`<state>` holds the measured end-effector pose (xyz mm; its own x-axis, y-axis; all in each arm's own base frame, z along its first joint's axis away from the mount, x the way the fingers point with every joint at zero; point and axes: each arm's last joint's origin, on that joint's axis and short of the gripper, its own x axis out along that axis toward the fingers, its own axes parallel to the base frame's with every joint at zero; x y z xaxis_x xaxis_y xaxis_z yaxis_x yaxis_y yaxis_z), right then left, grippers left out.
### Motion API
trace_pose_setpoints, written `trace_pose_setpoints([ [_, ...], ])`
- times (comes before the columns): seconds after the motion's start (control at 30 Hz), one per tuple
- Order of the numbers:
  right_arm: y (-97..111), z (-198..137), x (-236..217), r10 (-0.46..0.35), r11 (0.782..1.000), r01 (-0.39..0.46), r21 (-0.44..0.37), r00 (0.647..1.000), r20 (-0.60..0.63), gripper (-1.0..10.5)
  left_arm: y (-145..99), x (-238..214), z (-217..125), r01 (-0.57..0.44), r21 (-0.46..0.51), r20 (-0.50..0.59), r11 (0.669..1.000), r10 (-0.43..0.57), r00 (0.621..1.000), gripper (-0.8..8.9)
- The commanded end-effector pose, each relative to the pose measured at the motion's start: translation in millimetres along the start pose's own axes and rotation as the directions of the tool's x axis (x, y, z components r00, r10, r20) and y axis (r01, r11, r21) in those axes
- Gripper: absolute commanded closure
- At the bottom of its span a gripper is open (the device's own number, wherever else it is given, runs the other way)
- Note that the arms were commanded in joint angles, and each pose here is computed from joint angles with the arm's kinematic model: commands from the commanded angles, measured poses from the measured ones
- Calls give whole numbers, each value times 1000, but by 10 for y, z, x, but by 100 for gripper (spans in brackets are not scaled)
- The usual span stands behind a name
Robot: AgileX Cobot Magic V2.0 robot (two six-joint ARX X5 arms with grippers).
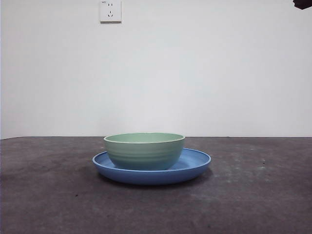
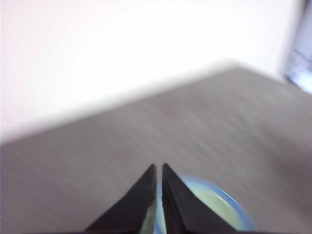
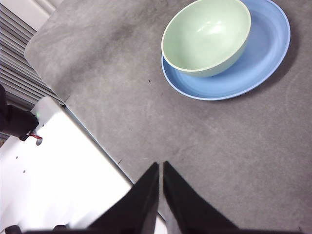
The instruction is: Place the green bowl on the blue plate
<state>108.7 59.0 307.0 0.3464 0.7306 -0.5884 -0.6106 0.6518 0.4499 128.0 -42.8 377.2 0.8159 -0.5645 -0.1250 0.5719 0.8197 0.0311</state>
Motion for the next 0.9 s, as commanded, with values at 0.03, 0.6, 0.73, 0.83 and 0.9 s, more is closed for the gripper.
trace_pose_setpoints([
  [0.03, 25, 46, -20, 8, 1000, -8, -27, 1000, 15, 935, 71, -181, -50, -180, 50, 151, 982, 170, 974, 795],
  [0.6, 25, 46, -20, 8, 1000, -8, -27, 1000, 15, 935, 111, -372, -1548, -570, -11, 123, 821, 567, 814, 795],
  [0.73, 26, 46, -20, 8, 1000, -8, -27, 1000, 15, 935, 108, -332, -1812, -566, -32, 90, 824, 567, 819, 795],
  [0.83, 25, 46, -20, 8, 1000, -8, -27, 1000, 15, 935, 105, -314, -1945, -565, -38, 72, 824, 566, 821, 795],
  [0.9, 25, 46, -20, 8, 1000, -8, -27, 1000, 15, 935, 102, -306, -2010, -564, -39, 57, 825, 565, 823, 795],
])
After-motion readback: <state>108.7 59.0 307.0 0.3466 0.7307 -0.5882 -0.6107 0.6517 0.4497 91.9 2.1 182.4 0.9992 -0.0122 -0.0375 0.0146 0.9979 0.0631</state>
